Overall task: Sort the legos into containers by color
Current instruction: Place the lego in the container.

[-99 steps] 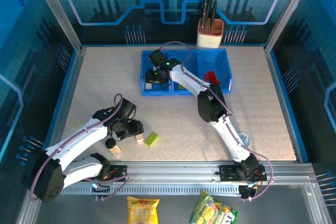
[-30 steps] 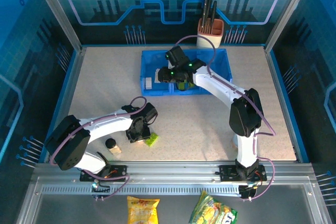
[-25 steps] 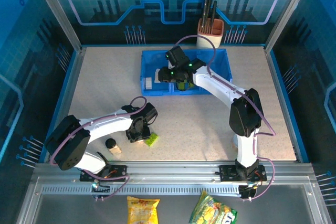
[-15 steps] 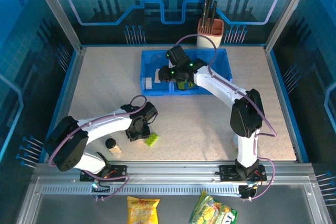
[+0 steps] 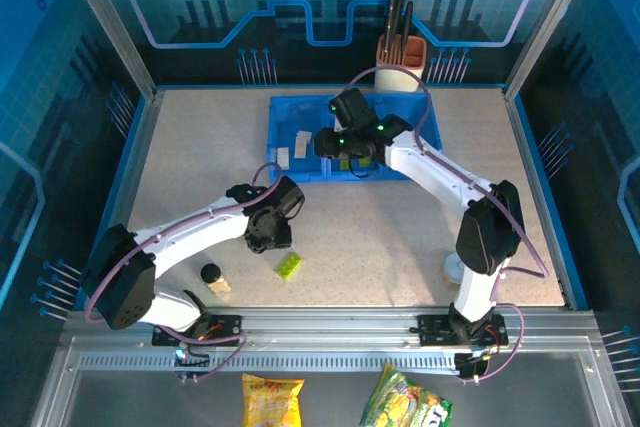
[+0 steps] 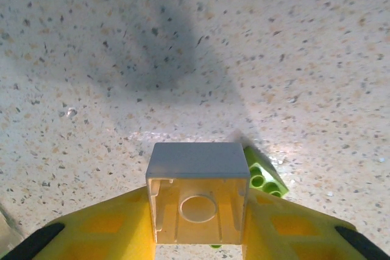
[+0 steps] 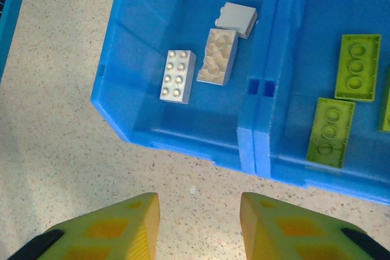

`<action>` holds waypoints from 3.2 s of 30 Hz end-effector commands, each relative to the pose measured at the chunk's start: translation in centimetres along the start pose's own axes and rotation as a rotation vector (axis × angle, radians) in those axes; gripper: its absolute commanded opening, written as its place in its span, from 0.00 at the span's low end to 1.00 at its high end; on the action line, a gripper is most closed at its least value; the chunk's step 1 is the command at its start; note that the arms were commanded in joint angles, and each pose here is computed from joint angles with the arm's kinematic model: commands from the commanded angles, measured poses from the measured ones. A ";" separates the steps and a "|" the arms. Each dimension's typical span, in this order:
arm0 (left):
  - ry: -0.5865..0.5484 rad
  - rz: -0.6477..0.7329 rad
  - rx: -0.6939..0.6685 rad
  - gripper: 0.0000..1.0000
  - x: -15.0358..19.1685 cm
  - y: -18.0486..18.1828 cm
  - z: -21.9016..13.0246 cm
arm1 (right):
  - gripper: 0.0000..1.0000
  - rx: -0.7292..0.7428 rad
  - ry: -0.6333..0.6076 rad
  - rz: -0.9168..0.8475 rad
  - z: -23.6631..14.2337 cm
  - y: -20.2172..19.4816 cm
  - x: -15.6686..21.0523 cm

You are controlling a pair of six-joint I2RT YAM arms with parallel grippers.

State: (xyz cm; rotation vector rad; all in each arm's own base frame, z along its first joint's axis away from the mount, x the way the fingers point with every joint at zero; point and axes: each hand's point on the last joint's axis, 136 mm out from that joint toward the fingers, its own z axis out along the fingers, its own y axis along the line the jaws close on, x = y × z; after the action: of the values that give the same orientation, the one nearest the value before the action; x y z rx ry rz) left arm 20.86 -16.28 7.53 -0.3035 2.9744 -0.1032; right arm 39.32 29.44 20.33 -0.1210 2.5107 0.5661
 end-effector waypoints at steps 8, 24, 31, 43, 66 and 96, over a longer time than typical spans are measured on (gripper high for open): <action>-0.048 0.059 0.017 0.38 -4.1 -1.4 -1.6 | 0.43 -0.002 0.022 -0.057 -3.1 -1.9 1.8; -0.115 0.088 0.048 0.38 -12.3 -3.5 -2.0 | 0.43 0.085 0.072 -0.044 -6.2 -5.3 6.2; -0.146 0.114 0.026 0.38 -16.3 -4.4 -2.0 | 0.43 0.137 0.057 -0.035 -8.5 -6.9 7.5; -0.185 0.133 -0.006 0.38 -23.1 -5.3 -1.1 | 0.43 0.184 0.047 -0.015 -11.7 -8.5 9.5; -0.220 0.143 -0.155 0.39 -31.0 -3.9 4.7 | 0.42 0.263 0.092 0.057 -13.8 -12.2 15.0; -0.232 0.110 -0.107 0.45 -31.6 -5.0 4.7 | 0.42 0.252 0.092 0.042 -13.7 -12.2 15.1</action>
State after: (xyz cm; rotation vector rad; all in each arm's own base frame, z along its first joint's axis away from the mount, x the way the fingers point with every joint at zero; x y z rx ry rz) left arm 53.08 -15.11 5.30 -0.1234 2.7866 0.1403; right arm 22.27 13.22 18.19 0.0108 2.6466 0.2733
